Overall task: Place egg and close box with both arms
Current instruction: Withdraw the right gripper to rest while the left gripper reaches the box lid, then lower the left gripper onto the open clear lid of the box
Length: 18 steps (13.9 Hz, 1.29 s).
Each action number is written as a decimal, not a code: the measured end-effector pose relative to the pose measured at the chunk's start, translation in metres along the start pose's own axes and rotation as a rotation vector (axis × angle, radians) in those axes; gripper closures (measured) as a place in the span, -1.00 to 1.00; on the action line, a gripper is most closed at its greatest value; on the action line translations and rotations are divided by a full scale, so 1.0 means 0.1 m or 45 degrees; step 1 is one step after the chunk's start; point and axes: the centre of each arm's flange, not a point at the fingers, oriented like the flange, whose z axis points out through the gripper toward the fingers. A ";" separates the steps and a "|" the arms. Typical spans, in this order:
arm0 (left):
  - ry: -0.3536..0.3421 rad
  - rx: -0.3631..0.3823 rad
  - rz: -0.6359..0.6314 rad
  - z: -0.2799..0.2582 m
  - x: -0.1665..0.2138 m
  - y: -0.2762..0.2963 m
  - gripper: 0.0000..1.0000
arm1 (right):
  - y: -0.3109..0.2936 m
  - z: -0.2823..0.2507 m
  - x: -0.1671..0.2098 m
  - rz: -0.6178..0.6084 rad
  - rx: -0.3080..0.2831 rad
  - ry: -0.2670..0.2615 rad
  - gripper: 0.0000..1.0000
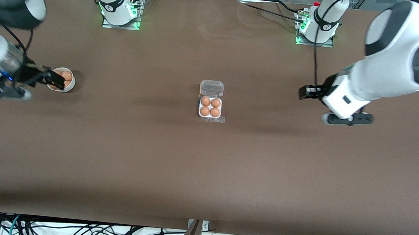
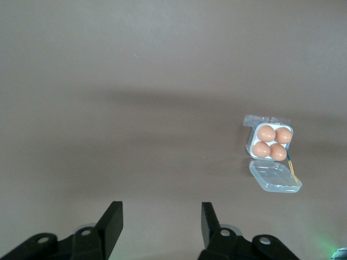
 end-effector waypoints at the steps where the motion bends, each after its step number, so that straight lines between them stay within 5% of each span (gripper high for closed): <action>1: -0.019 0.020 0.005 0.12 -0.07 0.21 0.03 | 0.06 -0.19 -0.14 0.010 0.004 -0.005 -1.00; 7: -0.113 0.159 0.031 0.92 -0.55 1.31 0.14 | 0.08 -0.71 -0.24 0.014 0.007 0.051 -1.00; 9: -0.126 0.182 0.033 1.06 -0.62 1.45 0.48 | -0.04 -0.79 -0.17 -0.011 0.005 0.071 -1.00; 12: -0.148 0.209 0.053 1.23 -0.71 1.61 0.72 | -0.16 -0.84 -0.08 -0.036 0.004 0.082 -1.00; 18: -0.263 0.239 0.021 1.97 -0.99 2.13 0.65 | -0.20 -0.85 -0.02 -0.044 0.006 0.112 -1.00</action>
